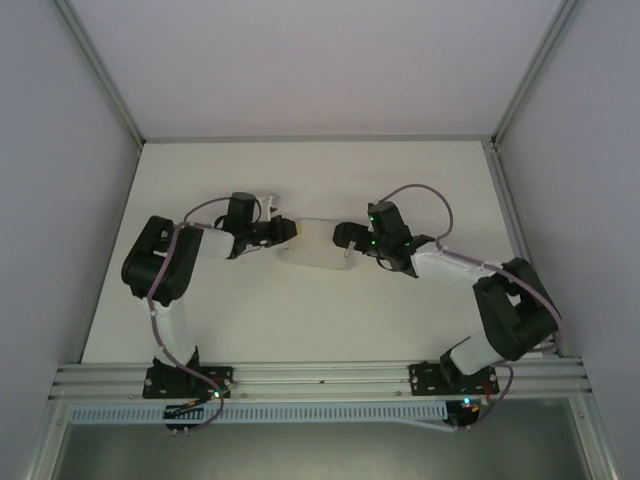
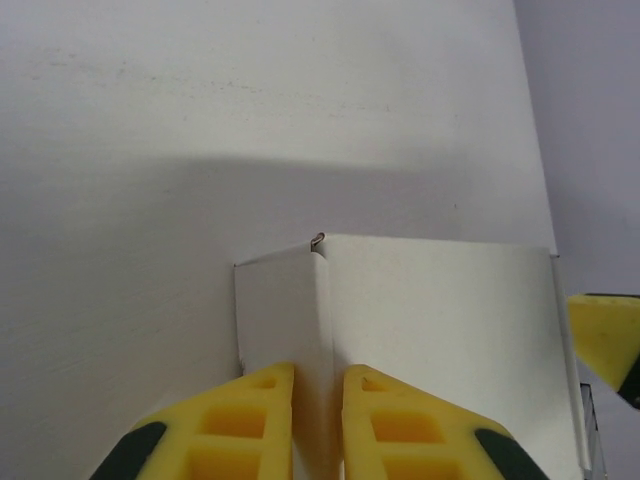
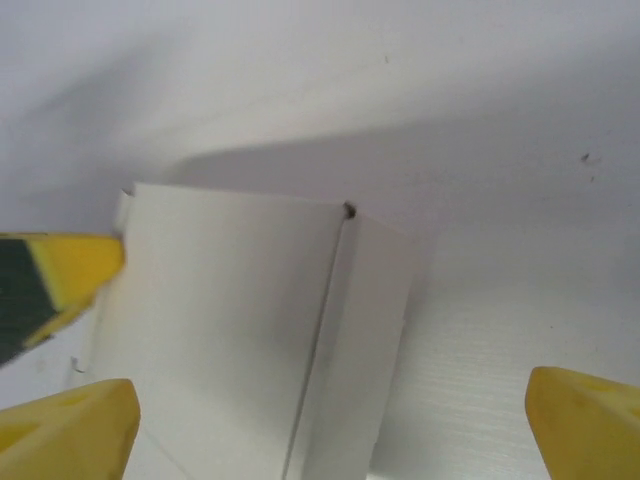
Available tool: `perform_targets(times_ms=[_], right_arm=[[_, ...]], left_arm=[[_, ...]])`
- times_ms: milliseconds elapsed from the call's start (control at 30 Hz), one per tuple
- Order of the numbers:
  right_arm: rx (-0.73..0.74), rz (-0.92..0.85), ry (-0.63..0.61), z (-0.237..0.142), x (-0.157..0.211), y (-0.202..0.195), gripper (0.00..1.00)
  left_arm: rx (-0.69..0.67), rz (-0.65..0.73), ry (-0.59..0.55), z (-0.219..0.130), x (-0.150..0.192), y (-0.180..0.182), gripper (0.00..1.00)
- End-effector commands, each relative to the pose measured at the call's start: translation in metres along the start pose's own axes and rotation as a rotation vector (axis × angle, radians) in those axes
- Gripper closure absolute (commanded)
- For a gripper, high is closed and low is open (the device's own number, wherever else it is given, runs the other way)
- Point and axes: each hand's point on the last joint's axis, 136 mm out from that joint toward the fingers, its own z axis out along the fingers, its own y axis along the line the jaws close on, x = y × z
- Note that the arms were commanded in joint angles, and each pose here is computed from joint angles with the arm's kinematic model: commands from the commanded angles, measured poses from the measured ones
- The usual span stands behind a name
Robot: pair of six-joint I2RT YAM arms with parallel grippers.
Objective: Assemble paper box
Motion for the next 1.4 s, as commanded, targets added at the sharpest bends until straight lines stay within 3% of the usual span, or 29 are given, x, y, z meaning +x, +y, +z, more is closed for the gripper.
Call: perform_targets(times_ms=[0, 133, 367, 533, 567, 667, 767, 933, 1100, 1300, 1367], right_arm=[[-0.028, 0.075, 0.007, -0.006, 0.006, -0.004, 0.00], [-0.150, 0.145, 0.039, 0.002, 0.008, 0.012, 0.00], [-0.217, 0.168, 0.141, 0.033, 0.011, 0.026, 0.02], [-0.297, 0.185, 0.162, 0.044, 0.007, 0.039, 0.20], [-0.305, 0.189, 0.150, 0.043, 0.004, 0.039, 0.27], [-0.329, 0.212, 0.126, 0.038, -0.003, 0.040, 0.50], [-0.342, 0.219, 0.118, 0.029, -0.006, 0.040, 0.56], [-0.295, 0.254, 0.115, 0.016, -0.009, 0.027, 0.59], [-0.276, 0.371, 0.174, 0.003, -0.010, 0.015, 0.58], [-0.198, 0.556, 0.345, -0.013, -0.001, -0.004, 0.58], [-0.226, 0.612, 0.431, -0.020, 0.001, -0.002, 0.58]], left_arm=[[-0.011, -0.205, 0.079, -0.005, 0.041, 0.038, 0.88], [-0.001, -0.205, 0.068, -0.006, 0.038, 0.040, 0.88], [-0.001, -0.204, 0.063, -0.006, 0.039, 0.040, 0.88], [0.003, -0.186, 0.054, -0.007, 0.036, 0.038, 0.85], [0.004, -0.179, 0.051, -0.008, 0.035, 0.036, 0.84], [0.005, -0.146, 0.035, -0.010, 0.027, 0.031, 0.78], [0.024, -0.081, -0.002, -0.016, 0.012, 0.014, 0.65], [0.076, 0.129, -0.093, -0.034, -0.013, -0.035, 0.00], [0.045, 0.436, -0.152, -0.052, -0.017, -0.088, 0.00], [-0.300, 1.010, -0.181, -0.059, 0.008, -0.131, 0.00], [-0.328, 1.114, -0.156, -0.059, 0.019, -0.140, 0.00]])
